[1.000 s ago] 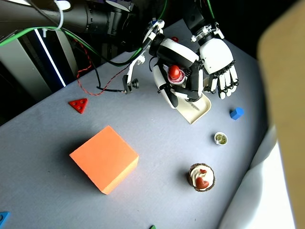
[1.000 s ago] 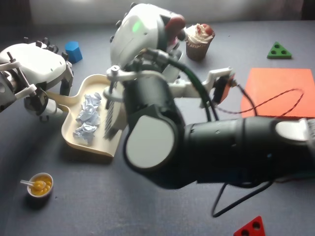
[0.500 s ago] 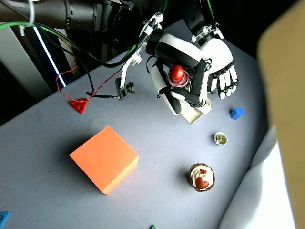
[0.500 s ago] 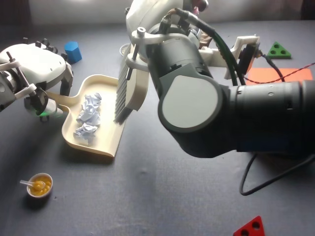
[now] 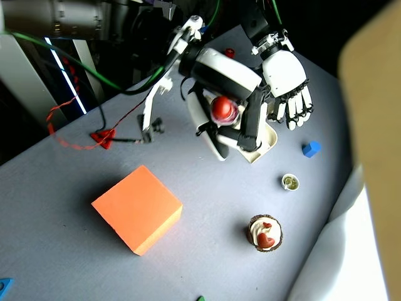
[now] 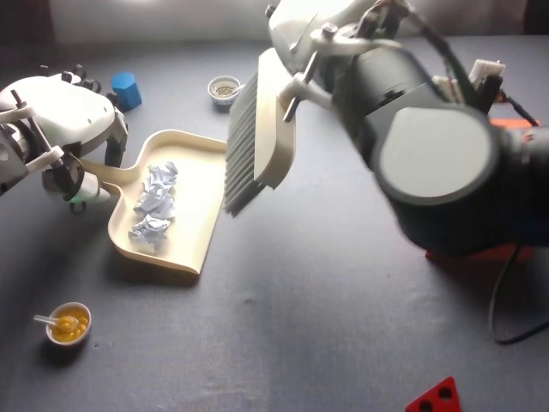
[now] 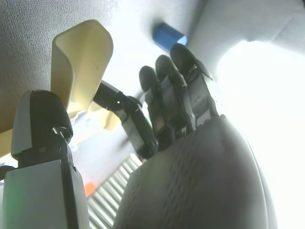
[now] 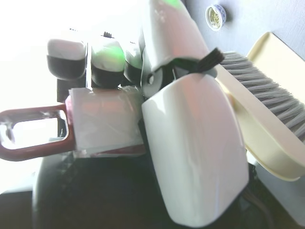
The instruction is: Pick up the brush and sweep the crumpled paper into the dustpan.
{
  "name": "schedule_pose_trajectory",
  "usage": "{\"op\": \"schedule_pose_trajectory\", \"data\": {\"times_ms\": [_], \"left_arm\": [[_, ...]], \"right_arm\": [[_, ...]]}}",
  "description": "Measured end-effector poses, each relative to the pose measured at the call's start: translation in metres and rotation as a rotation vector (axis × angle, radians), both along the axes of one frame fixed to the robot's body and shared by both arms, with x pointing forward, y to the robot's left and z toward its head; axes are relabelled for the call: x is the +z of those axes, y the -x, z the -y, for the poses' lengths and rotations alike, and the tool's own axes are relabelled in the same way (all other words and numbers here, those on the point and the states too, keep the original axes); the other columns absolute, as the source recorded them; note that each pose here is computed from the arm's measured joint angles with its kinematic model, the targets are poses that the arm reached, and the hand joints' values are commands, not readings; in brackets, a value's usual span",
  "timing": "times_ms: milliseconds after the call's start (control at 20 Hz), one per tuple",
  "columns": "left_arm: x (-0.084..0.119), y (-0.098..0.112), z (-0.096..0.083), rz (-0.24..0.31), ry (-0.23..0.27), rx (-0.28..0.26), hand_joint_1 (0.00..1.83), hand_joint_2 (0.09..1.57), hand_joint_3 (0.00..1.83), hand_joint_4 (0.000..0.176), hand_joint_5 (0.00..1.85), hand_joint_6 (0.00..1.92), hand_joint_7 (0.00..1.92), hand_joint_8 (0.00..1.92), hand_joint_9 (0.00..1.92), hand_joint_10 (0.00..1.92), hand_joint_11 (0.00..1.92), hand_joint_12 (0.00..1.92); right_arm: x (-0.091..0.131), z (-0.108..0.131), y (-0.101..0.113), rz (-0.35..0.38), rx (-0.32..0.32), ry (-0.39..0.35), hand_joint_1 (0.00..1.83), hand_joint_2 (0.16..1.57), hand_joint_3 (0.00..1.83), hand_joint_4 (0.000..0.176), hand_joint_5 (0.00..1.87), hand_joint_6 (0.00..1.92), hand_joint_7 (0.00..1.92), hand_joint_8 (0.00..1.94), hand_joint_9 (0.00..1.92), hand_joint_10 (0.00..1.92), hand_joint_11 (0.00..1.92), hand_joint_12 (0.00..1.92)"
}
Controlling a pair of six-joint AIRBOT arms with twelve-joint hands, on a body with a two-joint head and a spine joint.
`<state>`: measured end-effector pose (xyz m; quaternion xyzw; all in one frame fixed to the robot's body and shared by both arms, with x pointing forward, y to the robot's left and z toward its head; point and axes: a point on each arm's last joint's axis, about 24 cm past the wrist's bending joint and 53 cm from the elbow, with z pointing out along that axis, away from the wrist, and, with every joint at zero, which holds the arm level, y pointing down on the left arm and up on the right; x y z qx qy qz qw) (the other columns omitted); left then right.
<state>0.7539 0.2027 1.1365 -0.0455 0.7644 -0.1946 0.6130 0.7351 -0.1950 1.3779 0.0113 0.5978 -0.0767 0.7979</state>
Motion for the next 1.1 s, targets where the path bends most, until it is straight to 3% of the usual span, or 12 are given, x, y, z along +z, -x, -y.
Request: {"op": "schedule_pose_trajectory", "data": {"times_ms": [150, 350, 450, 500, 650, 700, 750, 800, 850, 950, 1050, 1100], "left_arm": [[0.0, 0.0, 0.0, 0.002, 0.001, 0.002, 1.11, 1.09, 0.0, 0.0, 1.04, 0.89, 0.46, 0.01, 0.35, 0.0, 0.12, 0.54], [0.002, -0.001, 0.0, 0.005, 0.005, 0.004, 1.11, 1.08, 0.0, 0.0, 1.06, 0.84, 0.49, 0.0, 0.39, 0.0, 0.14, 0.55], [0.003, -0.001, 0.0, 0.006, 0.006, 0.005, 1.09, 1.09, 0.0, 0.008, 1.03, 0.89, 0.46, 0.0, 0.36, 0.0, 0.12, 0.55], [0.003, -0.001, 0.0, 0.006, 0.006, 0.005, 1.1, 1.09, 0.0, 0.0, 1.04, 0.88, 0.46, 0.0, 0.35, 0.0, 0.11, 0.55], [0.003, -0.001, 0.0, 0.007, 0.006, 0.004, 1.1, 1.09, 0.0, 0.006, 1.03, 0.89, 0.45, 0.0, 0.35, 0.0, 0.08, 0.54], [0.003, -0.001, 0.0, 0.006, 0.007, 0.004, 1.1, 1.07, 0.0, 0.022, 1.07, 0.83, 0.41, 0.0, 0.31, 0.0, 0.07, 0.54], [0.003, -0.001, 0.0, 0.007, 0.007, 0.005, 1.05, 1.08, 0.0, 0.139, 1.04, 0.87, 0.36, 0.0, 0.27, 0.0, 0.05, 0.53], [0.003, -0.001, 0.0, 0.007, 0.006, 0.005, 0.97, 0.98, 0.0, 0.037, 0.96, 0.4, 0.34, 0.0, 0.26, 0.0, 0.05, 0.51], [0.003, -0.001, 0.0, 0.007, 0.006, 0.005, 0.95, 0.93, 0.0, 0.004, 0.99, 0.16, 0.37, 0.0, 0.29, 0.0, 0.08, 0.49], [0.004, -0.001, -0.001, 0.01, 0.006, 0.007, 0.92, 0.86, 0.0, 0.001, 0.97, 0.01, 0.39, 0.0, 0.33, 0.0, 0.15, 0.42], [0.004, -0.001, -0.001, 0.011, 0.006, 0.007, 0.87, 0.85, 0.0, 0.07, 0.7, 0.0, 0.36, 0.0, 0.32, 0.0, 0.14, 0.39], [0.005, -0.002, -0.001, 0.013, 0.009, 0.008, 0.86, 0.84, 0.0, 0.095, 0.49, 0.0, 0.3, 0.0, 0.3, 0.0, 0.13, 0.38]], "right_arm": [[0.008, -0.001, 0.004, 0.049, 0.061, -0.008, 1.45, 1.16, 0.0, 0.176, 1.01, 1.92, 1.06, 1.94, 1.21, 1.92, 1.25, 1.92], [-0.012, -0.002, 0.001, 0.028, 0.115, -0.005, 1.45, 1.16, 0.0, 0.176, 1.0, 1.92, 1.06, 1.94, 1.2, 1.92, 1.24, 1.92], [-0.026, -0.007, 0.005, 0.036, 0.182, 0.021, 1.44, 1.16, 0.0, 0.176, 1.02, 1.92, 1.08, 1.94, 1.21, 1.92, 1.25, 1.92], [-0.033, -0.008, 0.006, 0.029, 0.204, 0.019, 1.45, 1.16, 0.0, 0.176, 1.02, 1.92, 1.08, 1.94, 1.21, 1.92, 1.24, 1.92], [-0.047, -0.009, 0.012, 0.027, 0.262, 0.021, 1.46, 1.17, 0.0, 0.176, 1.01, 1.92, 1.06, 1.94, 1.2, 1.92, 1.25, 1.92], [-0.048, -0.007, 0.011, 0.029, 0.264, 0.018, 1.46, 1.17, 0.0, 0.176, 1.04, 1.92, 1.07, 1.94, 1.22, 1.92, 1.26, 1.92], [-0.048, -0.005, 0.01, 0.036, 0.262, 0.026, 1.45, 1.17, 0.0, 0.176, 1.04, 1.92, 1.06, 1.94, 1.21, 1.92, 1.26, 1.92], [-0.047, -0.001, 0.008, 0.038, 0.255, 0.026, 1.46, 1.17, 0.0, 0.176, 1.03, 1.92, 1.06, 1.94, 1.21, 1.92, 1.25, 1.92], [-0.046, 0.003, 0.007, 0.046, 0.245, 0.028, 1.47, 1.17, 0.0, 0.176, 1.02, 1.92, 1.04, 1.94, 1.2, 1.92, 1.24, 1.92], [-0.043, 0.012, 0.004, 0.056, 0.222, 0.031, 1.46, 1.17, 0.0, 0.176, 1.01, 1.92, 1.04, 1.94, 1.18, 1.92, 1.23, 1.92], [-0.042, 0.016, 0.003, 0.06, 0.212, 0.036, 1.46, 1.16, 0.0, 0.176, 1.03, 1.92, 1.05, 1.94, 1.19, 1.92, 1.23, 1.92], [-0.041, 0.016, 0.003, 0.063, 0.212, 0.039, 1.44, 1.17, 0.0, 0.176, 1.03, 1.92, 1.04, 1.94, 1.18, 1.92, 1.23, 1.92]]}}
